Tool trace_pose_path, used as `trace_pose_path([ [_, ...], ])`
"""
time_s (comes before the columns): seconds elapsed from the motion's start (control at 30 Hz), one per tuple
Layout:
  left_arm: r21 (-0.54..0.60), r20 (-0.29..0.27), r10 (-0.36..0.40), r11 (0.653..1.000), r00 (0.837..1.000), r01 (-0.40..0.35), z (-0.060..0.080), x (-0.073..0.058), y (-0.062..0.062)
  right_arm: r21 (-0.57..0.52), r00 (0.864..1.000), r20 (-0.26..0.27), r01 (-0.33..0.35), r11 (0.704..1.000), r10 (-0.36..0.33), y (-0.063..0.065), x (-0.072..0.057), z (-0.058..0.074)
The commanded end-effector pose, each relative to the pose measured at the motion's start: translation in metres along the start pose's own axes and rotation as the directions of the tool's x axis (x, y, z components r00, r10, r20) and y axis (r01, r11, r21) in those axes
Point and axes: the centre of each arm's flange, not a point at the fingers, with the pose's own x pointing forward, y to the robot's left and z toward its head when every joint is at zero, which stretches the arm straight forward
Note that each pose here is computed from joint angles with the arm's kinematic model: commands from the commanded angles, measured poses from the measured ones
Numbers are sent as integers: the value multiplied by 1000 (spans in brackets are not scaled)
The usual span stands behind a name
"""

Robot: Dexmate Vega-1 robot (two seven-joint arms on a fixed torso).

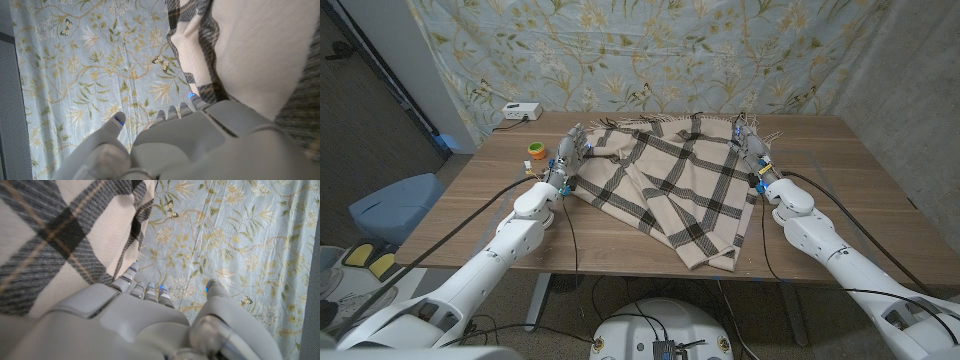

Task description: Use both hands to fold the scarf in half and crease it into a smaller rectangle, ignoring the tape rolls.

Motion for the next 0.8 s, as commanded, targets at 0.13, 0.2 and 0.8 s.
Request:
trace_pose_path([
  [0.13, 179, 32, 26, 983, 999, -31, 16, 0, 9, -124, 999, -25, -33, 992, 30, 11, -3, 9],
  [0.2, 236, 37, 40, 971, 999, -47, 21, 0, 13, -163, 999, -25, -37, 986, 33, 14, -4, 12],
  [0.8, 624, 38, 91, 775, 995, -95, 71, 5, 43, -387, 987, -80, -157, 909, 137, 47, -8, 33],
])
